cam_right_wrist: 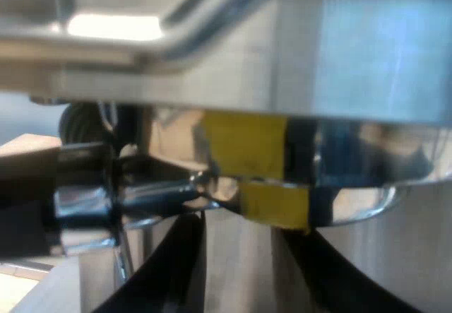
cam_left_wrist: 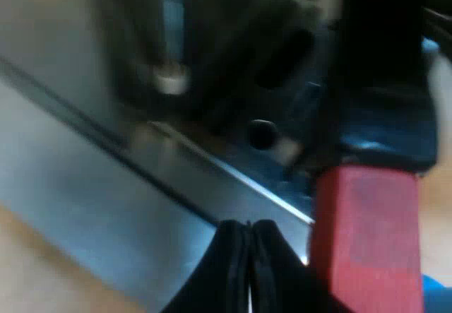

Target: Put the handle in the coffee machine

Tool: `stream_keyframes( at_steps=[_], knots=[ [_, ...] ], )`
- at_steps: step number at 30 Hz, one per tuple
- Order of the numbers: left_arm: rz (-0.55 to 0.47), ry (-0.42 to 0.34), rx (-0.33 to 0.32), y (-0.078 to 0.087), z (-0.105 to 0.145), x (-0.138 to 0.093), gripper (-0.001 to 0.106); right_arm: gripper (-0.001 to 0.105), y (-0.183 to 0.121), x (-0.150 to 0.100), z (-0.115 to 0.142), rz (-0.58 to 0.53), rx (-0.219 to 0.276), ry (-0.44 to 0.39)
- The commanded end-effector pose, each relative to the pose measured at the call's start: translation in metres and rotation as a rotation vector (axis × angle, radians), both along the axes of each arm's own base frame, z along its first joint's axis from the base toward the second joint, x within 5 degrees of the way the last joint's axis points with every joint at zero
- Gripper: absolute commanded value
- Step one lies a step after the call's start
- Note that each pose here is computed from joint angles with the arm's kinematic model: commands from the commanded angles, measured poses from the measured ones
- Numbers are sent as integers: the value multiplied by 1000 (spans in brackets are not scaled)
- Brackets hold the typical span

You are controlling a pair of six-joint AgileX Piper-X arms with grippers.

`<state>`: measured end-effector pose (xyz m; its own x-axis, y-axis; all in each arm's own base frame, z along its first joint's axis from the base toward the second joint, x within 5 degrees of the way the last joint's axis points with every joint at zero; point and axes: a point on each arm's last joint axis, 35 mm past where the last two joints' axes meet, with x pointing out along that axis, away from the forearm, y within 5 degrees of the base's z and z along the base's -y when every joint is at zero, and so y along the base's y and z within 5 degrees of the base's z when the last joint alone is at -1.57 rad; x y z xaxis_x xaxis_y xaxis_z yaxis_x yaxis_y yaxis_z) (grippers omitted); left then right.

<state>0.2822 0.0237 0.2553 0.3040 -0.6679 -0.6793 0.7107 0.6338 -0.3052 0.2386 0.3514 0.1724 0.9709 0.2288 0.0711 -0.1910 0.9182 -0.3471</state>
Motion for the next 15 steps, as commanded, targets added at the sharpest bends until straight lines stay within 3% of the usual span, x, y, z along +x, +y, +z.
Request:
stream_keyframes(
  at_steps=[1,8,15],
  knots=[
    [-41,15,8,-9,4,-4,0,28,-8,10,47,-36,156,-115],
    [-121,77,-4,-21,12,-23,0,28,-8,10,47,-36,156,-115],
    [-211,136,-95,-44,10,-34,0,28,-8,10,47,-36,156,-115]
  ],
)
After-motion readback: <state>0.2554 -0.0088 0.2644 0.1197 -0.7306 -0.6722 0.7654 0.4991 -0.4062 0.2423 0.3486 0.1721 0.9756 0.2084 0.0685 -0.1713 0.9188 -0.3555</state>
